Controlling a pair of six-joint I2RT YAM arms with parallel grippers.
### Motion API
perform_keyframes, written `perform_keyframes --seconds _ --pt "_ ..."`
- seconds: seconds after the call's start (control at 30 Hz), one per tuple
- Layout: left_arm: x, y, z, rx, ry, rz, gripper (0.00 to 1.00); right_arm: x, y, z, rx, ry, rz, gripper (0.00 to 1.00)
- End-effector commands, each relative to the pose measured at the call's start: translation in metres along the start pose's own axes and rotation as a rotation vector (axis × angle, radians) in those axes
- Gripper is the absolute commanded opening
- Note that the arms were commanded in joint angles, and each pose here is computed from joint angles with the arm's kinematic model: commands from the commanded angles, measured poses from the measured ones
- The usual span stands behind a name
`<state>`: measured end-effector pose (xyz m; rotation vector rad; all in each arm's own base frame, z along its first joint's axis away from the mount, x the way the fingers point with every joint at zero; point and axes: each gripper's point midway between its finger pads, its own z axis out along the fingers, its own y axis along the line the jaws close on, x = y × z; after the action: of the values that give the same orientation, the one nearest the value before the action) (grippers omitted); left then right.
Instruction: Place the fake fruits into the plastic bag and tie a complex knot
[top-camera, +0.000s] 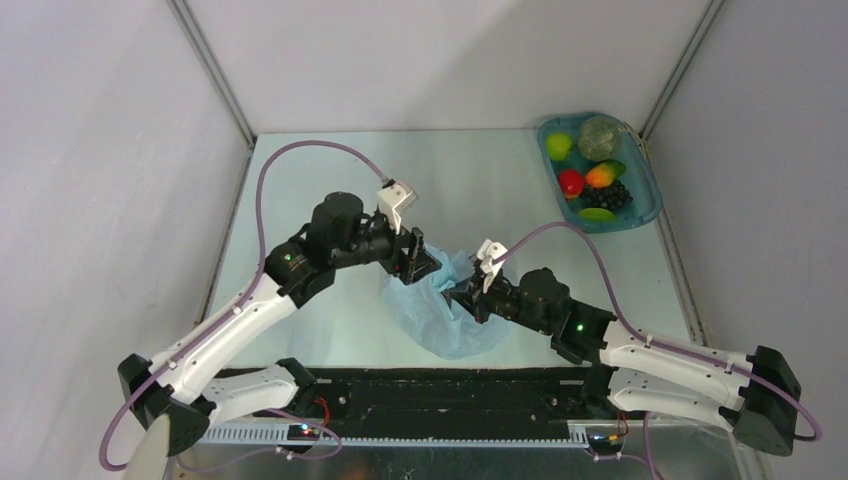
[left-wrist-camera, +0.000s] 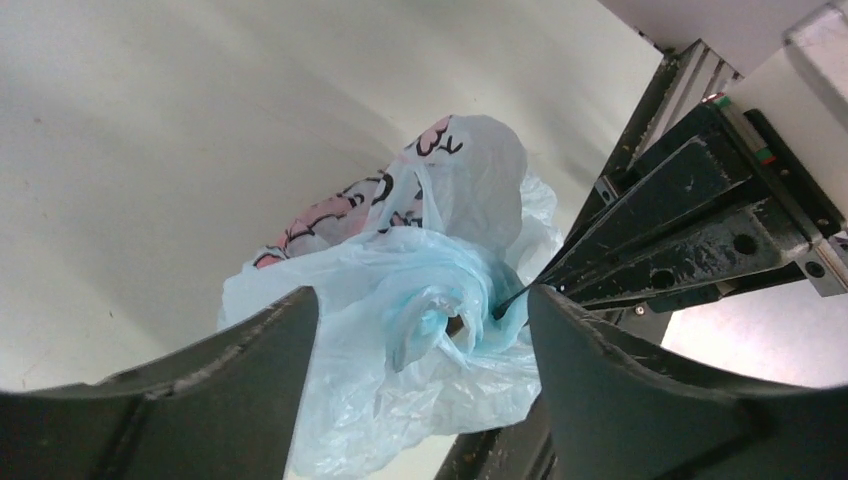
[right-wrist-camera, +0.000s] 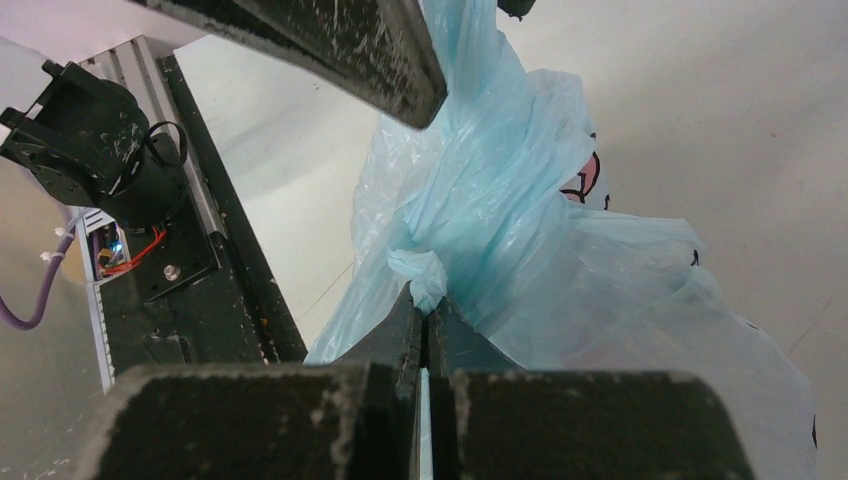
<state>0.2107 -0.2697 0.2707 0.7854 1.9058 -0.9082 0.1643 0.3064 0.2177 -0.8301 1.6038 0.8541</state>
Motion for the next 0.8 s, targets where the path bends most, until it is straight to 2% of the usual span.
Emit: perform_keyframes --seconds 0.0,0.2,0.27,0.4,0.47,0.53,0.57,0.6,0.63,0.67,0.7,0.73,0.77 --pt "-0.013 0.001 0.0 0.002 -0.003 0.046 0.85 -0.014 0.0 0.002 0.004 -0.055 -0.019 0.0" --pt "0.004 0.001 0.013 0.038 0.083 0.021 0.91 -0.013 0.0 0.002 0.001 -0.051 -0.026 0.0" --pt "0.007 0.0 0.016 0.052 0.099 0.015 0.89 -0.013 0.0 0.002 0.001 -0.051 -0.028 0.0" --pt "0.011 -0.003 0.019 0.077 0.121 0.007 0.76 -0.014 0.0 0.001 0.002 -0.054 -0.032 0.0" --pt "0.014 -0.004 0.02 0.087 0.127 0.002 0.66 -0.014 0.0 0.001 0.002 -0.055 -0.036 0.0" --pt "0.014 -0.009 0.021 0.117 0.127 -0.004 0.48 -0.014 -0.001 0.001 0.003 -0.053 -0.039 0.0" --pt "0.016 -0.013 0.021 0.141 0.131 -0.011 0.42 -0.015 -0.001 0.0 0.004 -0.055 -0.041 0.0" --pt "0.015 -0.015 0.021 0.153 0.123 -0.018 0.29 -0.015 -0.001 -0.001 0.005 -0.055 -0.043 0.0" --pt "0.017 -0.018 0.021 0.167 0.125 -0.025 0.23 -0.017 -0.001 -0.002 0.006 -0.062 -0.044 0.0" --pt "0.015 -0.019 0.021 0.174 0.116 -0.031 0.13 -0.017 -0.003 -0.003 0.015 -0.062 -0.047 0.0" --pt "0.016 -0.02 0.02 0.176 0.112 -0.036 0.08 -0.022 -0.004 -0.006 0.019 -0.075 -0.05 0.0" --pt "0.015 -0.02 0.019 0.174 0.098 -0.045 0.02 -0.022 -0.006 -0.008 0.03 -0.076 -0.052 0.04" --pt "0.015 -0.021 0.018 0.171 0.088 -0.049 0.01 -0.028 -0.006 -0.013 0.033 -0.093 -0.055 0.07"
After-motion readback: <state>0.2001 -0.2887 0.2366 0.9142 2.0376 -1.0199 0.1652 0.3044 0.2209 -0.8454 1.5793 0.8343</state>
